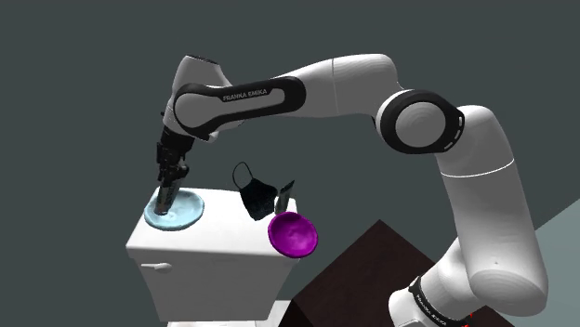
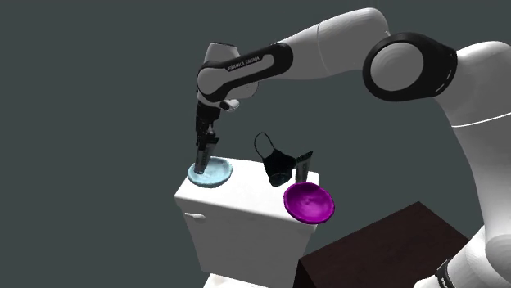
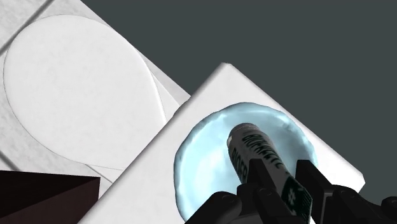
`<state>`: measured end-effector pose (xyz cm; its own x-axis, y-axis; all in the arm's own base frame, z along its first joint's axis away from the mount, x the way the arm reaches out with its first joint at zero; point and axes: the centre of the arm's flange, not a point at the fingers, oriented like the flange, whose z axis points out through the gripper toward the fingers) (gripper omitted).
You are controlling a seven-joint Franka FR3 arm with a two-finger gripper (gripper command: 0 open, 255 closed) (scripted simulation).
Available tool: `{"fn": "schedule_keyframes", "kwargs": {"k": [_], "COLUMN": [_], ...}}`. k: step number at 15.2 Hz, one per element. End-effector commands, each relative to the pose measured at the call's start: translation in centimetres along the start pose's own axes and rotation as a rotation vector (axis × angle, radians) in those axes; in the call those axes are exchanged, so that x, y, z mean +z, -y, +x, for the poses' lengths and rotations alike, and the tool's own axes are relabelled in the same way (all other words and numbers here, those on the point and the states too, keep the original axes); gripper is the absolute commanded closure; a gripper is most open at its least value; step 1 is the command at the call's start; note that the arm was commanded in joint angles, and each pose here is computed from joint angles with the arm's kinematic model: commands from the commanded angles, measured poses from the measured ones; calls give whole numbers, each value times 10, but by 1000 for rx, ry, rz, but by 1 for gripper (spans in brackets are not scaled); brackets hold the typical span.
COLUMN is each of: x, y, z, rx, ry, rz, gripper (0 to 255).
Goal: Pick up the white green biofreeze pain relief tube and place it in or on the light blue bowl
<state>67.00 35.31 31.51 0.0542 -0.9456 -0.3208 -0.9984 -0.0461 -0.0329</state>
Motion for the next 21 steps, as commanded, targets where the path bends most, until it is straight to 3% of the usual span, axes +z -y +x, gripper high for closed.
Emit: {"fn": "schedule_keyframes", "kwargs": {"k": [1, 6, 7, 12, 16, 21], "x": [1, 1, 1, 1, -49, -49], "y": [0, 0, 0, 0, 0, 0], "z": [0, 0, 0, 0, 0, 0], "rx": [0, 0, 0, 0, 0, 0], "ry": [0, 0, 0, 0, 0, 0], "rz": [1, 1, 1, 1, 1, 1], "gripper": [255, 255, 0, 0, 0, 0]}}
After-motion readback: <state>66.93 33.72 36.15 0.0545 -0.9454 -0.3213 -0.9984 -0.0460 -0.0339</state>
